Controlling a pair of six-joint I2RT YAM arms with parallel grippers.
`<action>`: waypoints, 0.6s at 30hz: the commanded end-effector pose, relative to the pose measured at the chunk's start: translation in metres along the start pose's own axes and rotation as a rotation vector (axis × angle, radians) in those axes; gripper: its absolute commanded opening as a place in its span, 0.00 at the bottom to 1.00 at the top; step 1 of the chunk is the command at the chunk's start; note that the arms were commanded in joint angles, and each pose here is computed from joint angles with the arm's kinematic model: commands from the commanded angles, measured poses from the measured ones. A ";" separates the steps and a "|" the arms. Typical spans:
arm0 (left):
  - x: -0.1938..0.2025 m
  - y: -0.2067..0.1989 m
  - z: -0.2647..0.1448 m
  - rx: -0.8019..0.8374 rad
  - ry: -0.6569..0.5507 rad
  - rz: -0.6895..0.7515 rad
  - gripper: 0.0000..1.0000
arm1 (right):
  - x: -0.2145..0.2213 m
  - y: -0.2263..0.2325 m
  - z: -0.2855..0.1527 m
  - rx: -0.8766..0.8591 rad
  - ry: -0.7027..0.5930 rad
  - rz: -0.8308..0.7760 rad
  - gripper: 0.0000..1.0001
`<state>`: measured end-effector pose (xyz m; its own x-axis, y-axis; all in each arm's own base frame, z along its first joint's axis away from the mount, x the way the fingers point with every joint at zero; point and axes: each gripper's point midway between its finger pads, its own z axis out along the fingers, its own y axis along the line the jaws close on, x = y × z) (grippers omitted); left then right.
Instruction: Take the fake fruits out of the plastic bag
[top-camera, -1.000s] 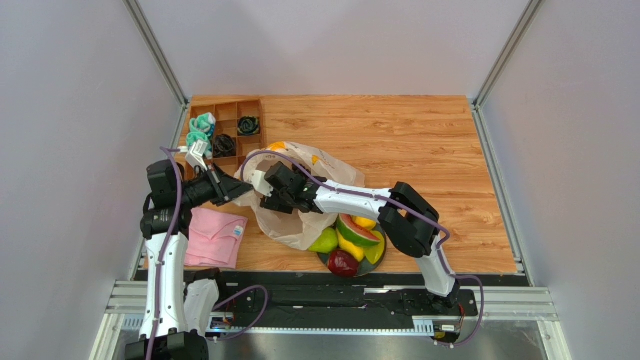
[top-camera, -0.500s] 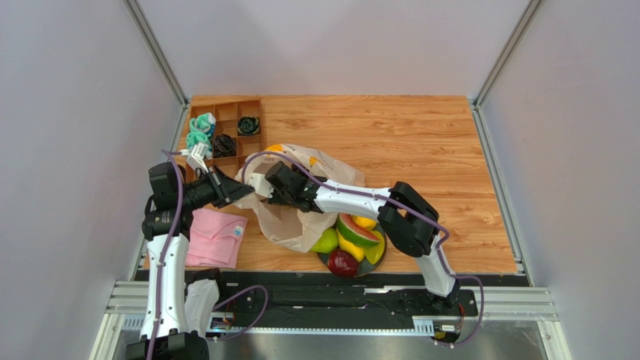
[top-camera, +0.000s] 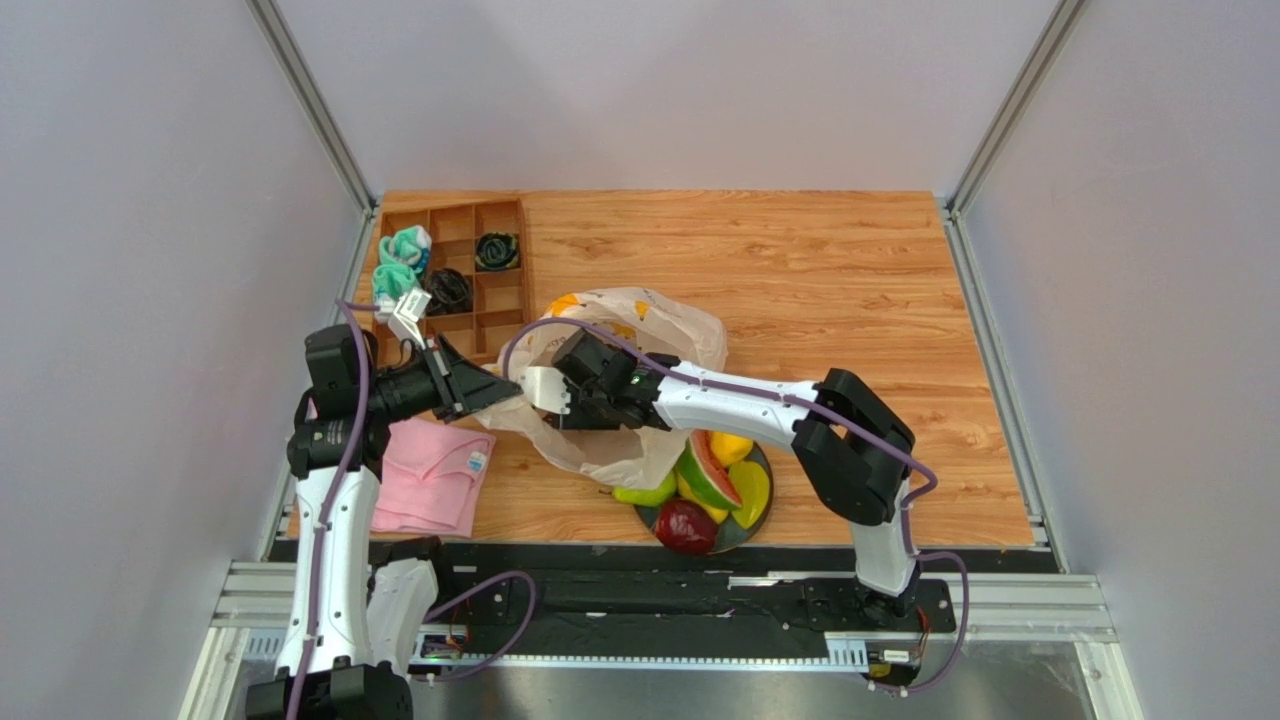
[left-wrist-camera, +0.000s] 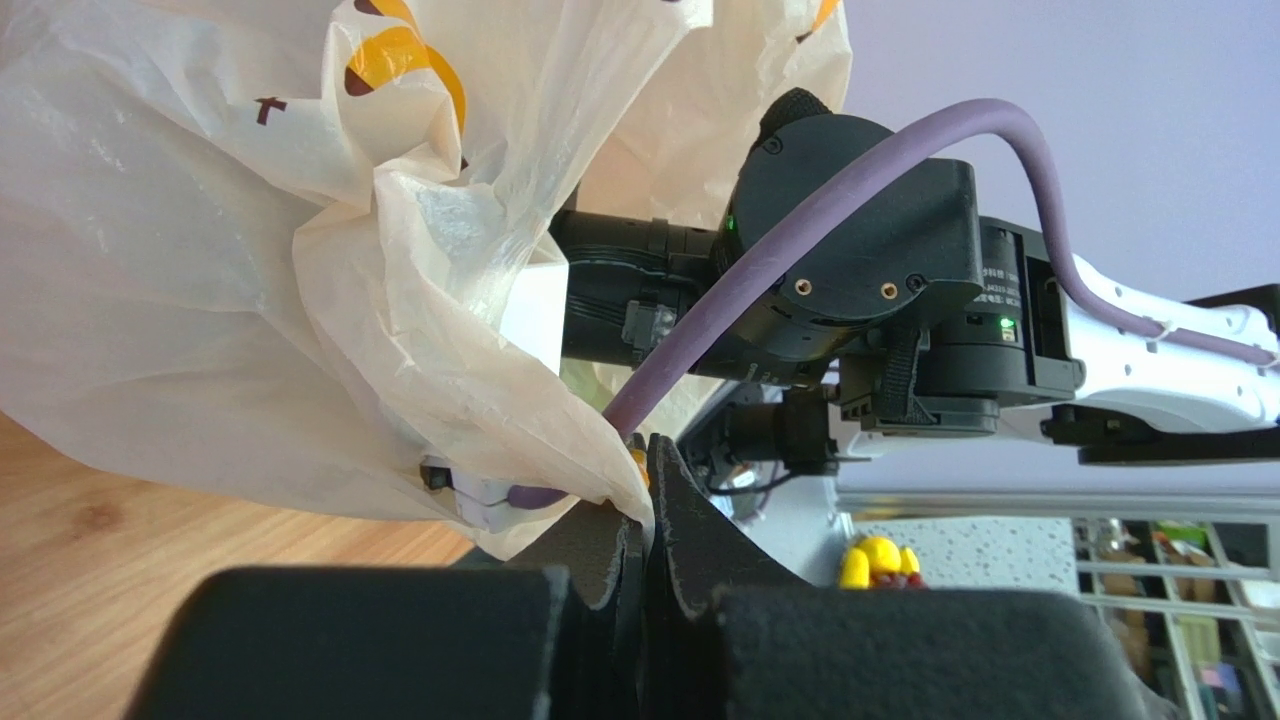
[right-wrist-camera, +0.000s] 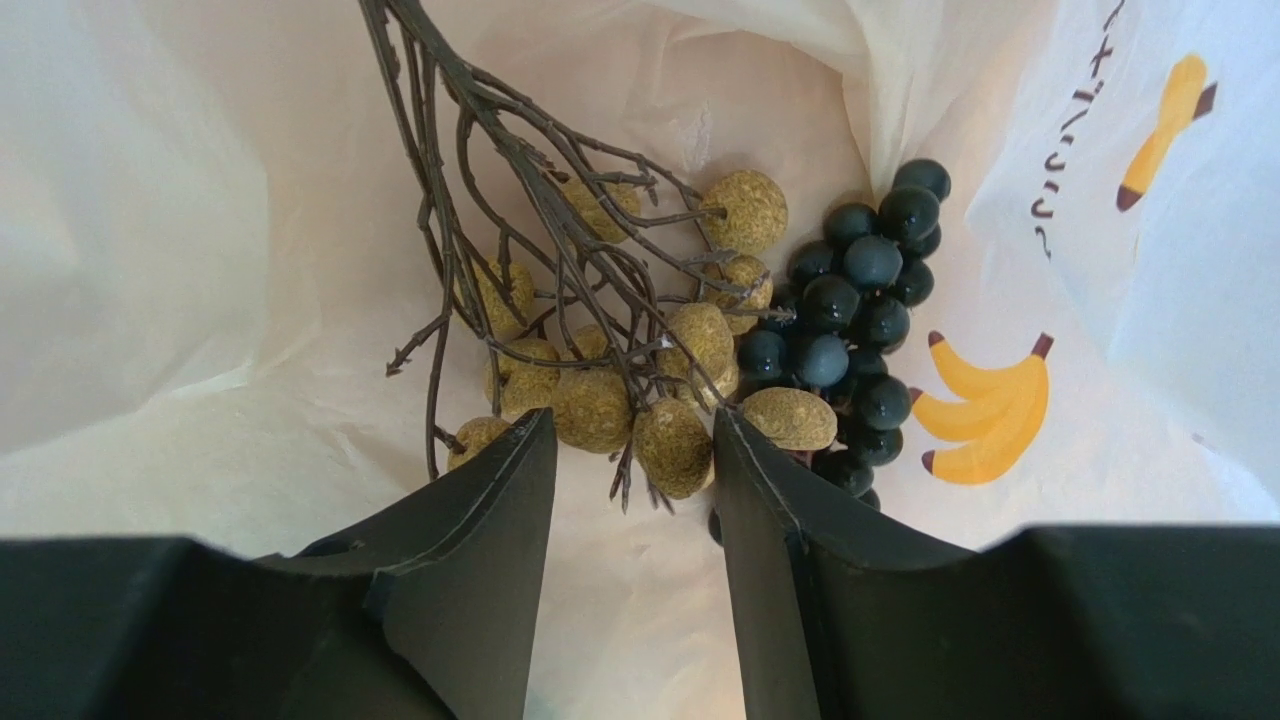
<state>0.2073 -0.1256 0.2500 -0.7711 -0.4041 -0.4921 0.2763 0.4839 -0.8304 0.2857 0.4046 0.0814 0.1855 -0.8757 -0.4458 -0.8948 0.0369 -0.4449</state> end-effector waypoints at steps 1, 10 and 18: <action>-0.042 -0.003 -0.003 -0.047 -0.135 0.141 0.00 | -0.028 0.027 -0.026 -0.065 -0.118 -0.214 0.48; -0.040 -0.003 -0.007 -0.087 -0.128 0.151 0.00 | -0.027 0.046 -0.038 -0.137 -0.198 -0.316 0.48; -0.044 -0.001 -0.007 -0.100 -0.129 0.182 0.00 | -0.028 0.067 -0.031 -0.244 -0.242 -0.464 0.51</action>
<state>0.1838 -0.1370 0.2585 -0.8302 -0.3547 -0.4301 0.2668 0.4246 -0.8652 0.2614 0.3995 0.0889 0.3401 -0.8108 -0.4764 -0.8820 -0.0993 -0.4608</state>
